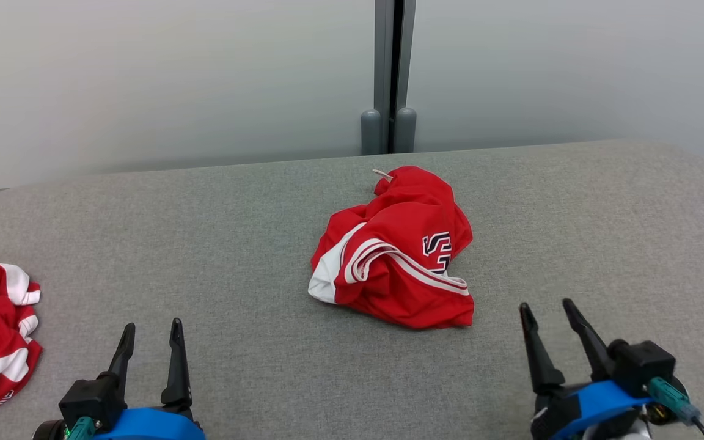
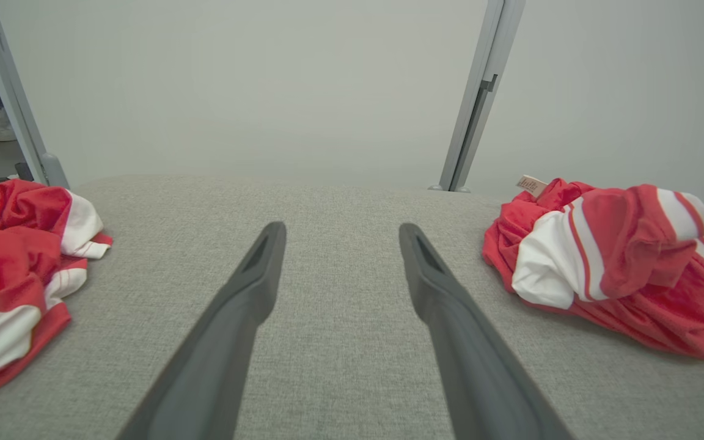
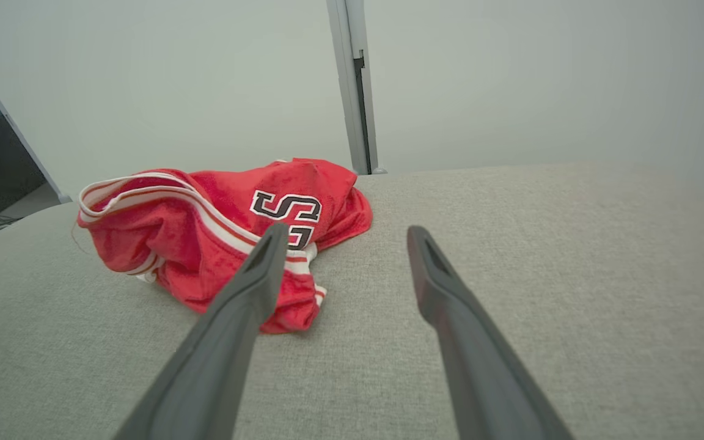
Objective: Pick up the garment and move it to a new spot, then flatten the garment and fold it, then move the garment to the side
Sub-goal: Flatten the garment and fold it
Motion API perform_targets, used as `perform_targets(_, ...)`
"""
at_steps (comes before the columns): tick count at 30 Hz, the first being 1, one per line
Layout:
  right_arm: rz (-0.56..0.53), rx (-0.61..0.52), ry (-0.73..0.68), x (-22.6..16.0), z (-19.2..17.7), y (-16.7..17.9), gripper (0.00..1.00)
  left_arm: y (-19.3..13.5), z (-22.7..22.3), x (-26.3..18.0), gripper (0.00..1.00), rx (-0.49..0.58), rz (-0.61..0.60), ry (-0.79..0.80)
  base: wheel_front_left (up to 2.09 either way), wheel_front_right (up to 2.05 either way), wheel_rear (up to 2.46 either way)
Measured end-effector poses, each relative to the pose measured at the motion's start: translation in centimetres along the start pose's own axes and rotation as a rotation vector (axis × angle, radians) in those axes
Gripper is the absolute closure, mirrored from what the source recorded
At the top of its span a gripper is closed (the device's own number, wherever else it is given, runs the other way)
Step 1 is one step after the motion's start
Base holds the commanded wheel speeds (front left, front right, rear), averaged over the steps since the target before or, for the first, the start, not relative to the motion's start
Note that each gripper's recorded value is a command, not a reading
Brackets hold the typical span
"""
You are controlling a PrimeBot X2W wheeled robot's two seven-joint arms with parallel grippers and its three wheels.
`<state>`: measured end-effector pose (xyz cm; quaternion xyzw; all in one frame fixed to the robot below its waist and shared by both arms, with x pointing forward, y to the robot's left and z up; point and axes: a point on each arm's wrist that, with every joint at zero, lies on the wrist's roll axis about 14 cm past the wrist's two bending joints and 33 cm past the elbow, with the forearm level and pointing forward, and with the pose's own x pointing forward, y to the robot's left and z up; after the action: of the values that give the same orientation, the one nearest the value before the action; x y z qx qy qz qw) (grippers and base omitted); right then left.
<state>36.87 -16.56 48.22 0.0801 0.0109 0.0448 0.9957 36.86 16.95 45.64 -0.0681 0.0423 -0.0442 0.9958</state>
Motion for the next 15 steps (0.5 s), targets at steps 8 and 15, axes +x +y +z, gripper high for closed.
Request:
perform_targets(8,0.125,-0.05,0.168,2.8,-2.1,3.7,0.0,-0.1,-0.1,0.5,0.0,-0.004,-0.003,0.002,0.0,0.0,0.0)
perform_targets(15,0.144,-0.074,0.331,5.1,-5.2,3.8,0.0,-0.3,-0.3,0.7,0.0,-0.014,-0.007,0.007,0.0,0.0,0.0)
